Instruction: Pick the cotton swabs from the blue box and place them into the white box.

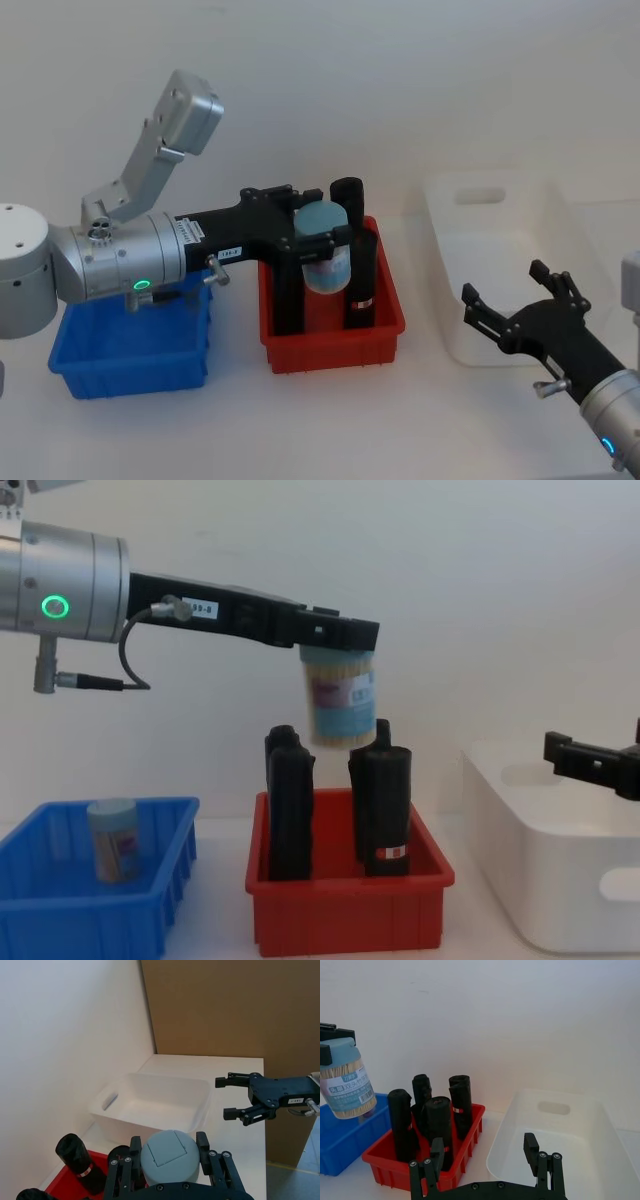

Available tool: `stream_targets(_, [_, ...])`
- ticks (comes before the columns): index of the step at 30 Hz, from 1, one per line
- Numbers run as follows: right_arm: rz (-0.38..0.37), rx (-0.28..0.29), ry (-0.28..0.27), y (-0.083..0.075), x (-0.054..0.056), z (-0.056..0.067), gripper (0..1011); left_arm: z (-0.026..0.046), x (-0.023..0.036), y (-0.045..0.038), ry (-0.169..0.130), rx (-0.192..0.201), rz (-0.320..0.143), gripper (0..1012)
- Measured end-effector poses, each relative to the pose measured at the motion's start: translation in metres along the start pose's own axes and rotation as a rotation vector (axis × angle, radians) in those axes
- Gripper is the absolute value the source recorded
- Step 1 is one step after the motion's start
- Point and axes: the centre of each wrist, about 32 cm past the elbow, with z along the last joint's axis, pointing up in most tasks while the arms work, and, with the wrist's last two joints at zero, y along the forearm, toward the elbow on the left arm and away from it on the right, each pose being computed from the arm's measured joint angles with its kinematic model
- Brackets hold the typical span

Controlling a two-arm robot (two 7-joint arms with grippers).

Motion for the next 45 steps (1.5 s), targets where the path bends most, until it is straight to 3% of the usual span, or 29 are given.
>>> stream_targets(15, [0.125, 0.001, -0.048, 0.007, 0.0, 0.007, 1002, 0.0041, 0.0001, -0.0047, 0.001, -0.005, -0.038, 670])
stream_targets(32, [0.363, 0.015, -0.13, 0.029, -0.008, 0.02, 1002, 0.0054, 0.0001, -0.0063, 0.002, -0.006, -0.051, 670])
stream_targets(45, [0.411, 0.017, -0.165, 0.049, -0.011, 0.024, 1002, 0.0058, 0.0, -0.0067, 0.002, -0.007, -0.054, 670])
